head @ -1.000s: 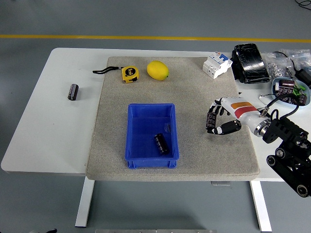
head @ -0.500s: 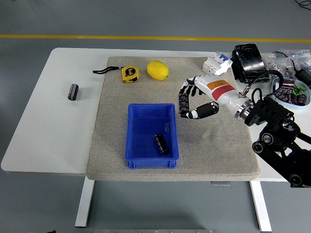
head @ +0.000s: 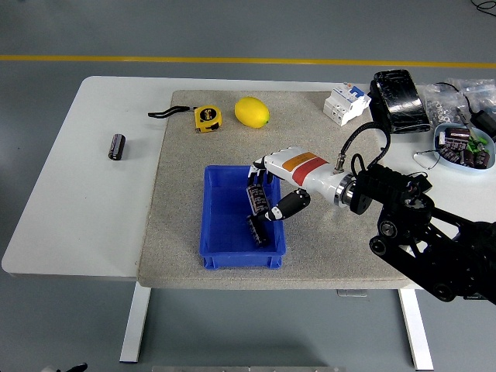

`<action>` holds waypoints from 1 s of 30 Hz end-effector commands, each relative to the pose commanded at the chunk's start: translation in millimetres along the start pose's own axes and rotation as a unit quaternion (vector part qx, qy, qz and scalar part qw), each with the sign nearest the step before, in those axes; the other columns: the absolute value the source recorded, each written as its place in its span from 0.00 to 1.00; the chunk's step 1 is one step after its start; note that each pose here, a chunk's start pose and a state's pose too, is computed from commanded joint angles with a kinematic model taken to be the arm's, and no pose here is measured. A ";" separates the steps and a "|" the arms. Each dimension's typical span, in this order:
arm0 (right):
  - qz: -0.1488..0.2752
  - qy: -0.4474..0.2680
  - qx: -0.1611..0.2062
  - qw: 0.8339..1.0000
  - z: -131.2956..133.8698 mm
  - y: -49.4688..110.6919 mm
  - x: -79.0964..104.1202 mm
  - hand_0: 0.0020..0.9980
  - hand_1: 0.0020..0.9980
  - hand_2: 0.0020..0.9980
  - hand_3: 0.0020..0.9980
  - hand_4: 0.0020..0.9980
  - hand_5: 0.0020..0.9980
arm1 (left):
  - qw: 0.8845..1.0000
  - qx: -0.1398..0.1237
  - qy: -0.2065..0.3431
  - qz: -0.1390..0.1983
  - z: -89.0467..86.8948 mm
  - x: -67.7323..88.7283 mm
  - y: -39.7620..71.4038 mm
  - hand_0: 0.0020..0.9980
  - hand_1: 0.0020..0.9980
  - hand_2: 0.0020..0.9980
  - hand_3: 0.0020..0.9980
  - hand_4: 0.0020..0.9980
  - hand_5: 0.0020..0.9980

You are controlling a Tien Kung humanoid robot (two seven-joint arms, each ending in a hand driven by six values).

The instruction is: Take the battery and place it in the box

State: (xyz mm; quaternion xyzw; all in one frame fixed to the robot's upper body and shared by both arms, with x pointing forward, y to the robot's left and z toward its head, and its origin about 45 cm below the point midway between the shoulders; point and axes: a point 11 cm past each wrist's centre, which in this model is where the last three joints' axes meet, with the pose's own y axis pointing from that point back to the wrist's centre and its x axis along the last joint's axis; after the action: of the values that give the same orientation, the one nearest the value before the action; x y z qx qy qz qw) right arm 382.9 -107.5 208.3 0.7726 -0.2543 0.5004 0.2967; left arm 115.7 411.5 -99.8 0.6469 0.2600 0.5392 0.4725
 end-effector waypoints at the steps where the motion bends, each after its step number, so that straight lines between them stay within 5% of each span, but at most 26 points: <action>1: 0.000 0.000 -0.003 1.000 2.0 0.9 -0.2 0.57 0.61 0.72 0.81 1.00 0.30 | 1.000 0.000 0.000 0.000 -0.2 0.2 0.0 0.48 0.50 0.54 0.67 0.64 0.78; 10: 0.022 -0.004 -0.027 0.999 20.2 9.6 12.5 0.58 0.63 0.74 0.83 1.00 0.31 | 1.000 0.009 -0.004 0.000 -7.2 -1.7 -0.4 0.48 0.50 0.54 0.68 0.64 0.78; 17: 0.075 -0.003 -0.041 0.996 36.6 25.8 52.2 0.58 0.63 0.74 0.83 1.00 0.32 | 1.000 0.016 -0.003 -0.001 -13.6 -4.1 -0.6 0.48 0.50 0.54 0.68 0.64 0.78; 29: 0.176 -0.186 -0.082 0.963 107.4 87.7 73.9 0.58 0.62 0.72 0.79 1.00 0.35 | 1.000 0.015 -0.001 -0.003 -15.1 -6.5 -0.5 0.48 0.50 0.54 0.68 0.64 0.78; 30: 0.185 -0.210 -0.088 0.956 114.3 94.8 72.9 0.63 0.65 0.73 0.78 1.00 0.44 | 1.000 0.014 0.000 -0.003 -14.2 -6.8 -0.5 0.48 0.50 0.55 0.68 0.64 0.78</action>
State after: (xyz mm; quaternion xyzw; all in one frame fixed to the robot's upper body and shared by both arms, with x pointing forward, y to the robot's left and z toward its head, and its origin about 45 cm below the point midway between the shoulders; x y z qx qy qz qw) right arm 415.6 -261.8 258.1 0.7705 -0.4925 0.3486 0.2053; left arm 100.4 410.7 -103.7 0.6530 0.2696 0.5336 0.4650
